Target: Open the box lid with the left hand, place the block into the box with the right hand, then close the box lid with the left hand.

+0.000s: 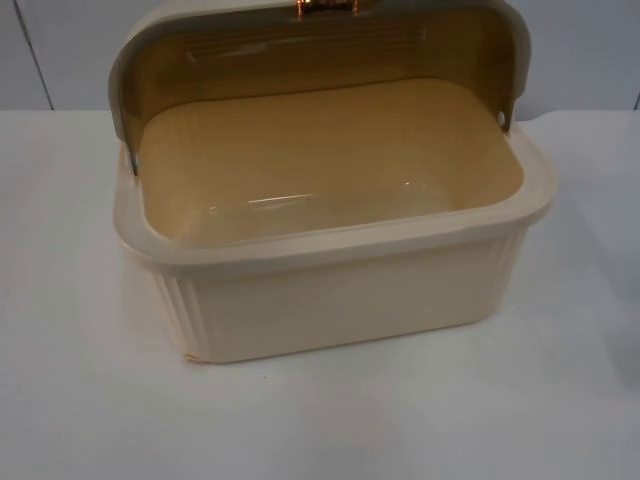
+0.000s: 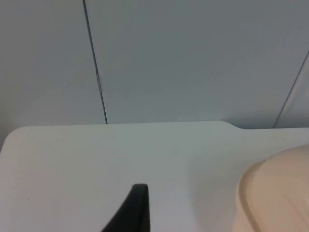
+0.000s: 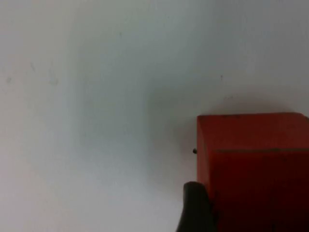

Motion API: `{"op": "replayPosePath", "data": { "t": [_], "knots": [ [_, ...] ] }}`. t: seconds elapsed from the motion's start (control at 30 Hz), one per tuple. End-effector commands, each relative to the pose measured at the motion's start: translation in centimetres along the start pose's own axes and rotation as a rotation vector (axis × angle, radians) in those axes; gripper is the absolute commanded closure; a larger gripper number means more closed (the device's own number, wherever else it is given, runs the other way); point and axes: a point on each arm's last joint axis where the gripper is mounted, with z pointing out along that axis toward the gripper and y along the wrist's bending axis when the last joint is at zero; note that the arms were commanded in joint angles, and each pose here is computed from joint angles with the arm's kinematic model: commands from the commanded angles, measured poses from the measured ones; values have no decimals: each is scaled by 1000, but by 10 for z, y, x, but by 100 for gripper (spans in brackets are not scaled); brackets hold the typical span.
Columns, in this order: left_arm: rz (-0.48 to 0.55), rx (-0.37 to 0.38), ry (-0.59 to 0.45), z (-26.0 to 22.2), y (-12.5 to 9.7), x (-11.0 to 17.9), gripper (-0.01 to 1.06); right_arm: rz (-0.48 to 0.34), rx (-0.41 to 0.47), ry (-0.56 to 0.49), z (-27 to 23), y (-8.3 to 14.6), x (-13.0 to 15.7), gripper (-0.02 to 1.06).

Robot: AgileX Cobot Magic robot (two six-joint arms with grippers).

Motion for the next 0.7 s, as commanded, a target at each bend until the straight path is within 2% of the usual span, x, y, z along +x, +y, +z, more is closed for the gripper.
{"op": "replayPosePath", "data": {
  "t": [0.0,0.2,0.33,0.47,0.5,0.57,0.67],
  "knots": [
    [2,-8,-2,-2,1,0,0,6,1,-6,1,-2,0,66],
    [2,-8,-2,-2,1,0,0,-17,14,10,-1,-3,2,67],
    [2,-8,-2,-2,1,0,0,-17,14,-26,-11,-3,0,73],
    [2,-8,-4,-2,1,0,0,-25,18,-87,-33,-3,-4,97],
    [2,-8,-4,-2,1,0,0,-25,18,-87,-33,-3,-4,97],
    [2,-9,-6,-2,1,0,0,-34,25,-124,-50,-3,-10,105],
    [2,-9,-6,-2,1,0,0,-35,26,-170,-70,-3,-17,105]
  ]
}}
